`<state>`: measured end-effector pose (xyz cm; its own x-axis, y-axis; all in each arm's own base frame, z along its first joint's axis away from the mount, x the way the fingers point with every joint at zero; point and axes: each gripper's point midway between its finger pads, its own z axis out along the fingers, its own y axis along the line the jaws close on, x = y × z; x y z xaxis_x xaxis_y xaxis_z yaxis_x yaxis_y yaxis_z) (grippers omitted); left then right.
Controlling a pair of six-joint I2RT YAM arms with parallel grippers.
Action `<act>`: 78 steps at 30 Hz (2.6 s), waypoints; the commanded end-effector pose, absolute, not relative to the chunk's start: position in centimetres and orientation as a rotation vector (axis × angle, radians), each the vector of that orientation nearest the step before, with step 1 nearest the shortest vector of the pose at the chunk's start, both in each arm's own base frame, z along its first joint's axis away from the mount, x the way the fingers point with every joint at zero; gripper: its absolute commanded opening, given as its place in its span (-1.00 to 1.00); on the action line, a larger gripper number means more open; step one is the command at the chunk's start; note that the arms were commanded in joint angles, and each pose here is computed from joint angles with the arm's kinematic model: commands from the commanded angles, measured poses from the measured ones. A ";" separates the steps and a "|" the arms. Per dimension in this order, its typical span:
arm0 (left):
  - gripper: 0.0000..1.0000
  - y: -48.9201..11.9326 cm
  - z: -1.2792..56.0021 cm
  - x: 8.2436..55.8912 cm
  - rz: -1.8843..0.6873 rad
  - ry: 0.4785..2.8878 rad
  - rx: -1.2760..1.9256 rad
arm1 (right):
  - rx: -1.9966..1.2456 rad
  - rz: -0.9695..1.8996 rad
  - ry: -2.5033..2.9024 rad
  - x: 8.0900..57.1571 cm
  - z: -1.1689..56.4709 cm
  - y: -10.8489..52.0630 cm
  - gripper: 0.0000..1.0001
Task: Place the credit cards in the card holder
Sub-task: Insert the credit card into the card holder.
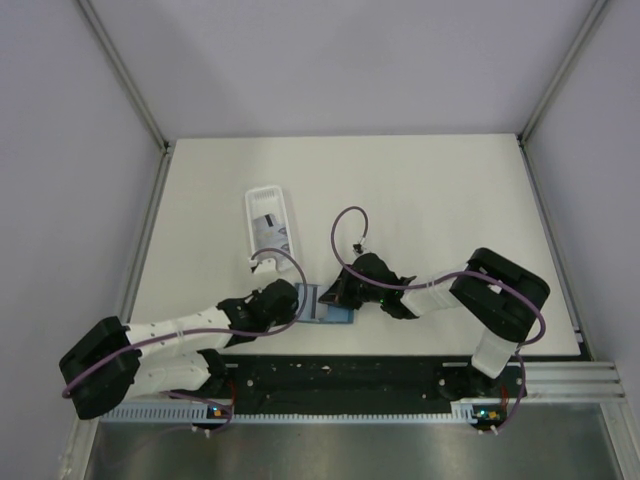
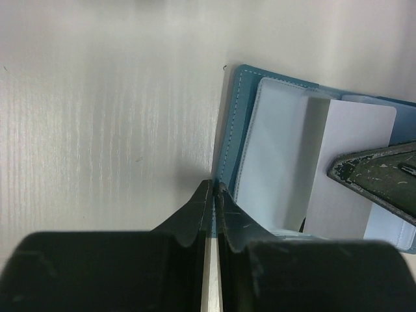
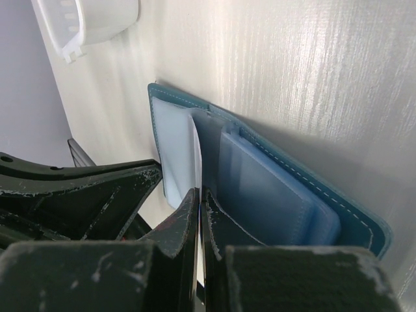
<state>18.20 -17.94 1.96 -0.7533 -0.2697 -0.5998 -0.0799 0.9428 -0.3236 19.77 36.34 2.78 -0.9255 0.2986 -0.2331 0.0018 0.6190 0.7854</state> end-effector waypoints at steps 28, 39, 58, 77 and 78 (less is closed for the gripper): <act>-1.00 -19.8 1.9 16.5 -0.557 2.442 -0.198 | 0.107 1.032 2.615 18.9 0.5 35.6 -0.77; -1.00 -20.0 2.0 16.3 -0.580 2.442 -0.187 | 0.079 1.028 2.600 19.1 1.4 36.3 -0.66; -1.00 -19.7 1.8 16.3 -0.570 2.435 -0.193 | -0.057 0.682 2.633 20.1 4.7 32.6 -0.17; -1.00 -20.3 2.3 16.8 -0.568 2.428 -0.168 | -0.147 0.538 2.659 19.9 6.8 30.5 0.01; -1.00 -20.3 2.3 16.8 -0.567 2.428 -0.166 | -0.142 0.531 2.655 19.9 6.9 30.3 0.01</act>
<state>16.61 -19.94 2.02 -0.7941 -0.2700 -0.5445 0.0005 0.8956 -0.4448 19.27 29.83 4.15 -0.9279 -0.0235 -0.3722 -0.1560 0.9310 0.3301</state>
